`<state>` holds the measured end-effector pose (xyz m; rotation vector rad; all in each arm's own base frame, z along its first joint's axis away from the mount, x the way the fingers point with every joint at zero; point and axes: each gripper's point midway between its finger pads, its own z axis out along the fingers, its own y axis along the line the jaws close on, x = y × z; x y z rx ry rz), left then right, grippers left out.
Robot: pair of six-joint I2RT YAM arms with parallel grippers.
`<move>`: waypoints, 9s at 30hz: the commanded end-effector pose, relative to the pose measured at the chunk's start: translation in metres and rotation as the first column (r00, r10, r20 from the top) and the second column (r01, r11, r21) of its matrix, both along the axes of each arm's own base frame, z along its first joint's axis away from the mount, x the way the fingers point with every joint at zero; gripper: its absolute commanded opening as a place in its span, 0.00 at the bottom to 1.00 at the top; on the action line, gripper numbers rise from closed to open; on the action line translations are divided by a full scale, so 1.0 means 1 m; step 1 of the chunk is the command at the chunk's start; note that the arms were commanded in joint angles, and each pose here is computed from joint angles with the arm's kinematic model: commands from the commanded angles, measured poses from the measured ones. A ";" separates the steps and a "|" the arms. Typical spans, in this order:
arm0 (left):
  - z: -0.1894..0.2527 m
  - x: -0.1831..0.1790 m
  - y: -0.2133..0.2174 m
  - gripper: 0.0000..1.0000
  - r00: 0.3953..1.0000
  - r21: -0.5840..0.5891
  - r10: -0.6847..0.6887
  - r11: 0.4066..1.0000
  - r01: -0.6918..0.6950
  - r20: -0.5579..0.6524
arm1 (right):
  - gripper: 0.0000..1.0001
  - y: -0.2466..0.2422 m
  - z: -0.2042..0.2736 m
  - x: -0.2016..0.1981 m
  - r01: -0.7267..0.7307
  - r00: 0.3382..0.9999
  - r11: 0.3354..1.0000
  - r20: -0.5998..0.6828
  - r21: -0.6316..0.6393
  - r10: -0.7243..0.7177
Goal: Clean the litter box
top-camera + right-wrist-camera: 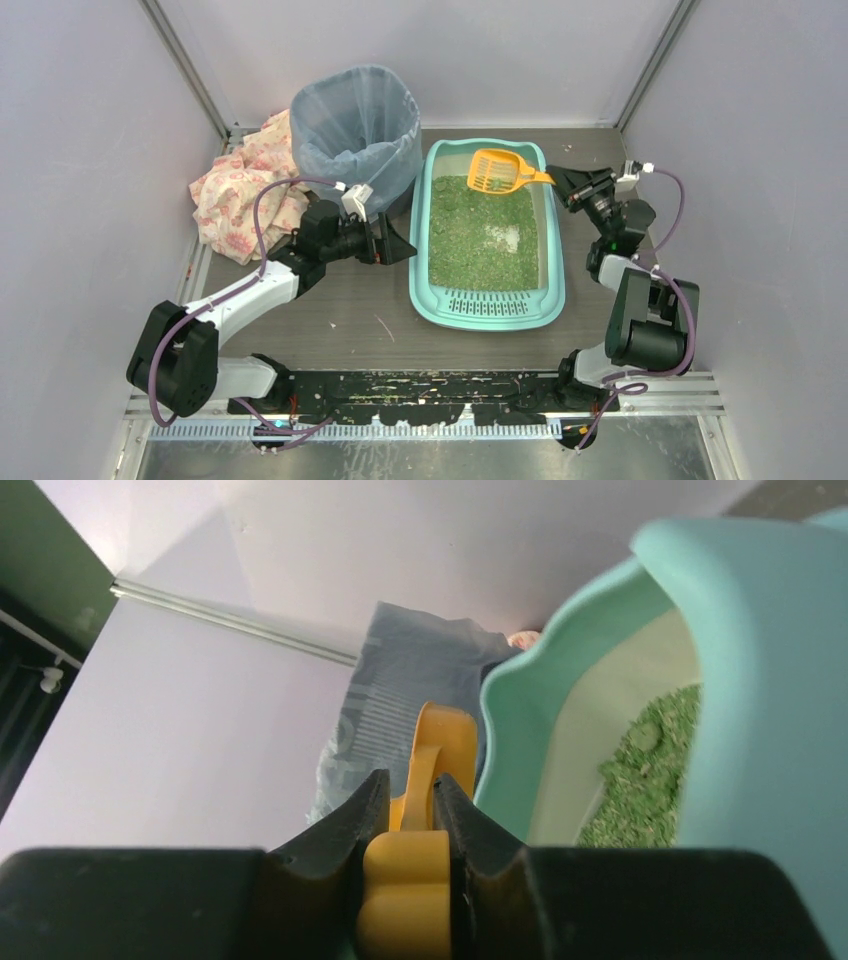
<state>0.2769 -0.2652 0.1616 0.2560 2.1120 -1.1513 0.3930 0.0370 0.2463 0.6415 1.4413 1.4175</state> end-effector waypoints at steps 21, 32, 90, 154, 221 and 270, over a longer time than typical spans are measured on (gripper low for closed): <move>0.029 0.004 -0.004 0.94 0.996 -0.045 -0.008 0.999 0.012 0.085 | 0.01 0.171 0.206 0.092 -0.145 0.915 0.931 0.312 -0.334 0.254; 0.030 0.004 -0.002 0.94 0.996 -0.036 -0.003 0.999 0.006 0.092 | 0.01 0.283 0.182 0.094 0.063 0.918 0.579 0.274 -0.813 0.285; 0.018 0.007 -0.007 0.94 0.998 -0.032 -0.016 0.999 0.018 0.061 | 0.01 0.112 -0.070 0.044 -0.084 0.993 0.779 -0.122 -0.621 0.010; 0.022 0.006 -0.006 0.94 0.998 -0.038 -0.011 0.999 0.014 0.069 | 0.01 0.039 -0.003 0.006 -0.014 0.998 0.982 0.060 -0.186 0.025; 0.022 0.005 -0.007 0.94 0.998 -0.040 -0.013 0.999 0.016 0.066 | 0.01 0.004 -0.024 0.004 0.030 1.000 0.999 -0.001 -0.042 -0.030; 0.029 0.003 -0.005 0.94 0.997 -0.050 -0.010 0.999 0.014 0.077 | 0.01 0.217 0.192 0.118 -0.091 0.953 0.821 0.191 -0.563 0.237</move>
